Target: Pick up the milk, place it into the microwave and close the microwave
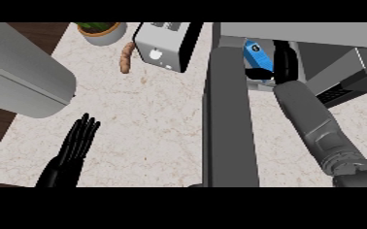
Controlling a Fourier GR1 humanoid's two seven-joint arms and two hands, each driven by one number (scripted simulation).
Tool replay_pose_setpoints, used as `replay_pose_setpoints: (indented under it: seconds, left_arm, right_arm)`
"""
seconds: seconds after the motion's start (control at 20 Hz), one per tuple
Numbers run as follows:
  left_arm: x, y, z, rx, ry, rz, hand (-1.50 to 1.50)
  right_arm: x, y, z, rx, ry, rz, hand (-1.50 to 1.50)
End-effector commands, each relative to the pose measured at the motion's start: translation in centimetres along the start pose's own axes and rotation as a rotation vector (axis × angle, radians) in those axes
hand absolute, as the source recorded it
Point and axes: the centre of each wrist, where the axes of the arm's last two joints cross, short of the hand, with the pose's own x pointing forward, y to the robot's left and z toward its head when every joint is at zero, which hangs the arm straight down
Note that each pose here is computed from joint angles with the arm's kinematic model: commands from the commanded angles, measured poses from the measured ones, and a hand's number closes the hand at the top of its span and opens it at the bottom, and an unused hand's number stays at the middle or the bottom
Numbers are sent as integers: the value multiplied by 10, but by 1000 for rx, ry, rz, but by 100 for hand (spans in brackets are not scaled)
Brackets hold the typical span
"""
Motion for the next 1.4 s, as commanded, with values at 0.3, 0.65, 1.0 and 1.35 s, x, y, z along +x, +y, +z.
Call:
replay_pose_setpoints:
  seconds: [0.3, 0.65, 1.0, 1.35]
  left_arm:
    - [-6, -12, -2, -37, -16, 21, -150]
    - [2, -15, -4, -48, -18, 22, -150]
    - [-4, -39, -7, -61, -10, 19, -150]
    - [-1, -39, -23, -67, -6, 15, -150]
  right_arm:
    - [-29, 11, 39, 17, 36, -208, -150]
    - [-63, 8, 76, 7, 68, -317, -150]
    - [-74, 14, 100, 92, 63, -486, -150]
    - [-96, 18, 150, 131, 62, -573, -150]
